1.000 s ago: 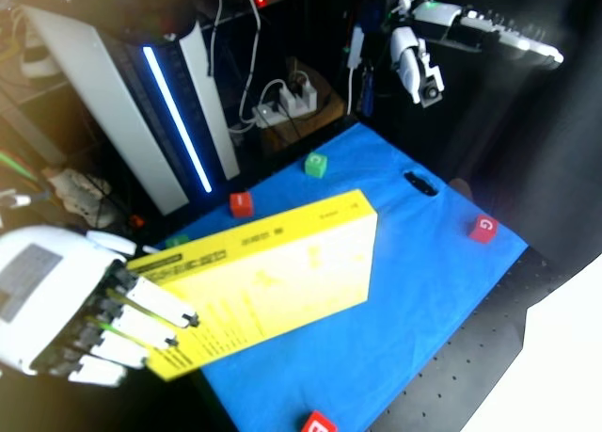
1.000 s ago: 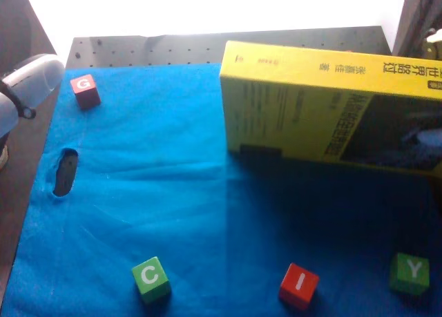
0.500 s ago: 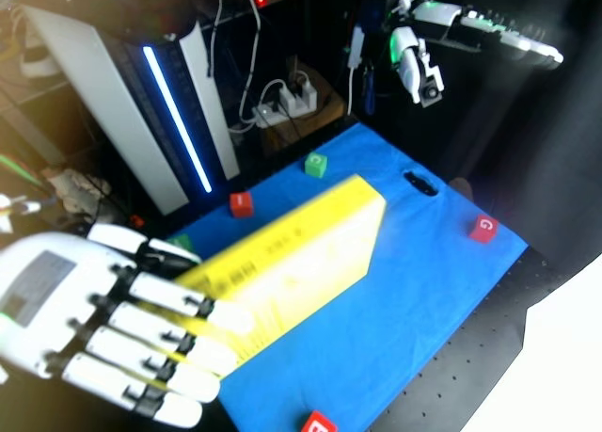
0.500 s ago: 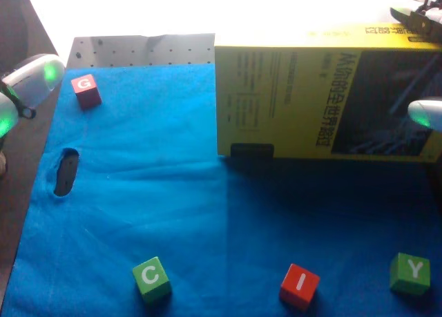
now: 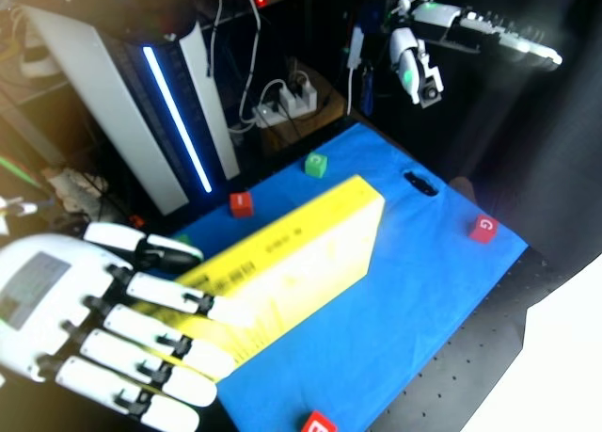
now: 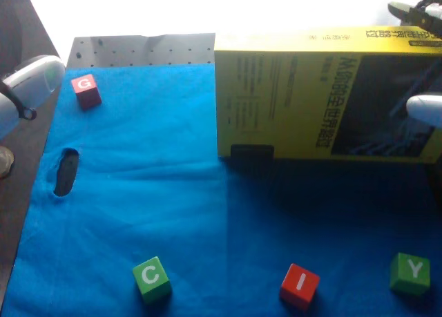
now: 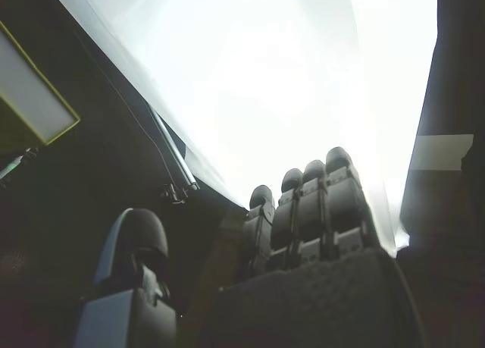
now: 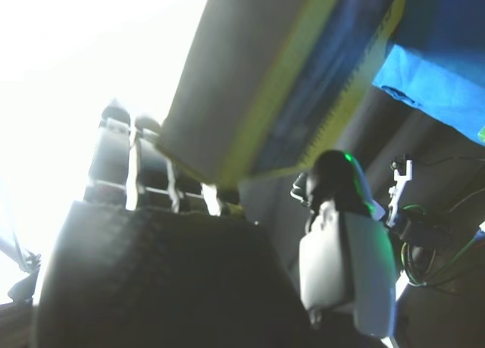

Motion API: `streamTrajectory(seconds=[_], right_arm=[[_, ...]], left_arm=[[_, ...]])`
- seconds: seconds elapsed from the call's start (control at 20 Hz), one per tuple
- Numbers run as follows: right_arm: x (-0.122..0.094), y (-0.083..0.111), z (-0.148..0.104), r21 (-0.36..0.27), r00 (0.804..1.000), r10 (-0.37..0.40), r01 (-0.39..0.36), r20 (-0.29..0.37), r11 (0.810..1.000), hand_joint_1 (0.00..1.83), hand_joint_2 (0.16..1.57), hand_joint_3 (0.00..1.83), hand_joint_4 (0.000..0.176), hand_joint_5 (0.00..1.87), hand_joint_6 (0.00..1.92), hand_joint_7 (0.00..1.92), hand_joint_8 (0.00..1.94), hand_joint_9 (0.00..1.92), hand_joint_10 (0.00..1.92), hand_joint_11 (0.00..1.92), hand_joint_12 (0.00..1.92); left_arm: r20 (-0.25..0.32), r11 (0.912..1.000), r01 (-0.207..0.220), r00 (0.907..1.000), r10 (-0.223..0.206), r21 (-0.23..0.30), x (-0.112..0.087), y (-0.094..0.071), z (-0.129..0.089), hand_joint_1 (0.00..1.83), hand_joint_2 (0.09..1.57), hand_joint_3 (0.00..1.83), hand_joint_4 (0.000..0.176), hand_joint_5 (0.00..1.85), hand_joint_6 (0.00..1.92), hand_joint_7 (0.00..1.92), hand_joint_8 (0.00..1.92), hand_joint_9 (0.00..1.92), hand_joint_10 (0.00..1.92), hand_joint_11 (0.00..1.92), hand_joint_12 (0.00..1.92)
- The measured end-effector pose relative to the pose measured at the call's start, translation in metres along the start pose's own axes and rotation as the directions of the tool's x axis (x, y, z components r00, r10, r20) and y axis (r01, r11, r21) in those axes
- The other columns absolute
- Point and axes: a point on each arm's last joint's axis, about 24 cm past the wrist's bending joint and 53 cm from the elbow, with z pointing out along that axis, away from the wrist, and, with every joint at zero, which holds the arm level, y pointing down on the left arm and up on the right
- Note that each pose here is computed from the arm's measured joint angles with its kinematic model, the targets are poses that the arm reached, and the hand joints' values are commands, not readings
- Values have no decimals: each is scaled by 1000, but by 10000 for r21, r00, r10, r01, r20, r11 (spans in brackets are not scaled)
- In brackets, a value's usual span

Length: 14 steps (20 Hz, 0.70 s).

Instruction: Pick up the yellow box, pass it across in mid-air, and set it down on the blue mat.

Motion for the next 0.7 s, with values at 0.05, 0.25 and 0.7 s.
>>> streamTrajectory(seconds=[0.05,0.25,0.7], right_arm=[[-3,5,-1,-106,9999,69,-68,137,9999,291,1197,0,98,0,0,0,0,0,0,0,0],[-39,35,-14,-1076,9914,-151,293,1303,9938,276,1233,11,121,0,0,0,0,0,0,0,0],[-75,65,-38,-2098,9591,-52,671,2829,9754,307,1224,0,100,0,0,0,0,22,8,42,29]], left_arm=[[2,10000,0,10000,0,5,0,0,0,345,1215,2,110,0,0,0,0,0,0,0,0],[20,10000,-4,10000,4,46,-1,-1,0,361,1219,0,132,0,0,0,0,0,0,0,0],[229,9981,-55,9997,41,620,-8,-16,-1,323,1255,1,159,0,0,10,2,22,5,1,387]])
